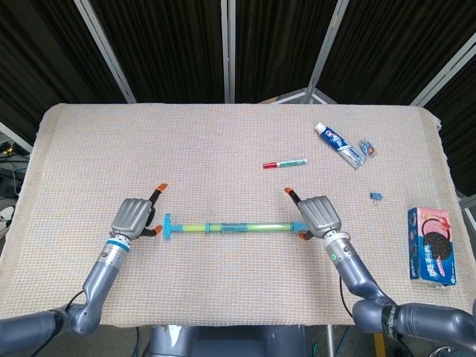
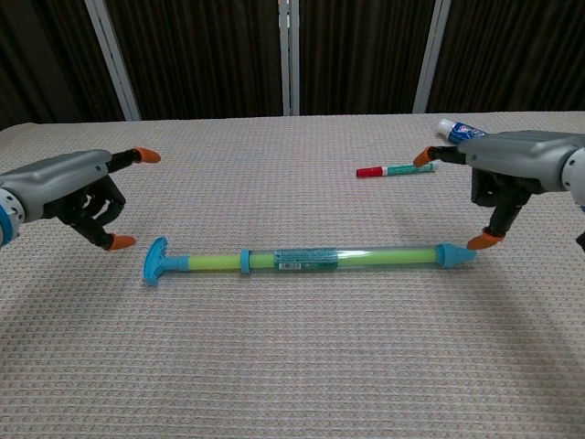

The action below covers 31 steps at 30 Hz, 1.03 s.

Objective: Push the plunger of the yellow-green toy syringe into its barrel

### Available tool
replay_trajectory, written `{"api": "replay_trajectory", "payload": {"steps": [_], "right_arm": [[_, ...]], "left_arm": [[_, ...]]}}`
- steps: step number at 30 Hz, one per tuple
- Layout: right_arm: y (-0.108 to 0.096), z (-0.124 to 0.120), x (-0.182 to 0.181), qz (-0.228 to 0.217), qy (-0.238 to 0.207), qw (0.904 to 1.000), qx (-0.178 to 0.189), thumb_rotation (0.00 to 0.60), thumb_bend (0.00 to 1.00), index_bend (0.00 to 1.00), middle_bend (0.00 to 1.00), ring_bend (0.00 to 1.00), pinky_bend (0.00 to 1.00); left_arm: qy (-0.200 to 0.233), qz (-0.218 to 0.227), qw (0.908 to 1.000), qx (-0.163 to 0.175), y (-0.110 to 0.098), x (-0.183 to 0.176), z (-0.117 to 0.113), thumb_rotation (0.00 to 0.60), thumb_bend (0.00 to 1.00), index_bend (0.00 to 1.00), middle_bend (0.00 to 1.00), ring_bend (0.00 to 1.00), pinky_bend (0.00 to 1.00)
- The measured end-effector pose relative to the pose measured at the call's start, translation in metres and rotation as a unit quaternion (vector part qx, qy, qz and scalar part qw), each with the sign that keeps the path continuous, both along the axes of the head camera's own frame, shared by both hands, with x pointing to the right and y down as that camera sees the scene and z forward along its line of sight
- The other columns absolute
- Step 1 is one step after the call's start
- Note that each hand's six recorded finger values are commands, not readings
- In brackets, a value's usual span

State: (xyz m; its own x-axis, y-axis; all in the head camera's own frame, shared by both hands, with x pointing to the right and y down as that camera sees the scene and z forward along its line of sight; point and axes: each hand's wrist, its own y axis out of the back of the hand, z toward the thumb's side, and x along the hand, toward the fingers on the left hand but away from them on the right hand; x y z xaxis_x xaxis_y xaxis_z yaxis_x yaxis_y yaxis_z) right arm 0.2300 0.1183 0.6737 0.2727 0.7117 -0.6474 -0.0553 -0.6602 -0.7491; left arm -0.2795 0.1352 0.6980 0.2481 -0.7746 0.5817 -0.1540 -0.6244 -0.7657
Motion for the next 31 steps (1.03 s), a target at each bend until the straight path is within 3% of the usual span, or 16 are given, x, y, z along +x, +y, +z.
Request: {"api": "replay_trajectory", "payload": {"steps": [3, 5, 8, 10, 13, 15, 23, 31], "right_arm": [[-0.003, -0.015, 0.016, 0.002, -0.003, 0.9997, 0.024, 0.6, 0.0, 0.14, 0.85, 0.92, 1.0], [-0.005, -0.028, 0.028, 0.003, -0.008, 0.9988, 0.047, 0.6, 0.0, 0.16, 0.75, 0.84, 0.97], [-0.006, -0.05, 0.049, 0.006, -0.017, 0.996, 0.088, 0.6, 0.0, 0.16, 0.55, 0.65, 0.75], [-0.003, -0.066, 0.067, 0.015, -0.025, 0.993, 0.115, 0.6, 0.0, 0.14, 0.36, 0.43, 0.48], [0.007, -0.085, 0.097, 0.039, -0.033, 0.9887, 0.141, 0.6, 0.0, 0.07, 0.09, 0.09, 0.1], [0.015, -0.094, 0.115, 0.055, -0.035, 0.9867, 0.149, 0.6, 0.0, 0.03, 0.01, 0.01, 0.01], [0.064, -0.117, 0.17, 0.1, -0.004, 0.9817, 0.162, 0.6, 0.0, 0.0, 0.0, 0.0, 0.0], [0.079, -0.12, 0.183, 0.103, 0.004, 0.9791, 0.175, 0.6, 0.0, 0.0, 0.0, 0.0, 0.0]], "left_arm": [[-0.009, -0.008, 0.9997, 0.021, -0.007, -0.023, -0.016, 0.6, 0.25, 0.0, 0.48, 0.55, 0.68], [-0.017, -0.016, 0.999, 0.039, -0.01, -0.042, -0.028, 0.6, 0.17, 0.0, 0.21, 0.28, 0.4], [-0.03, -0.036, 0.9968, 0.064, -0.011, -0.074, -0.048, 0.6, 0.05, 0.0, 0.01, 0.02, 0.08], [-0.035, -0.053, 0.995, 0.077, -0.006, -0.095, -0.061, 0.6, 0.01, 0.0, 0.0, 0.0, 0.01], [-0.038, -0.07, 0.9926, 0.092, 0.006, -0.119, -0.078, 0.6, 0.0, 0.0, 0.0, 0.0, 0.0], [-0.037, -0.078, 0.9913, 0.099, 0.016, -0.13, -0.088, 0.6, 0.0, 0.0, 0.0, 0.0, 0.0], [-0.027, -0.09, 0.9889, 0.115, 0.061, -0.162, -0.129, 0.6, 0.0, 0.0, 0.0, 0.0, 0.0], [-0.014, -0.099, 0.9893, 0.106, 0.063, -0.163, -0.128, 0.6, 0.0, 0.0, 0.0, 0.0, 0.0]]}}
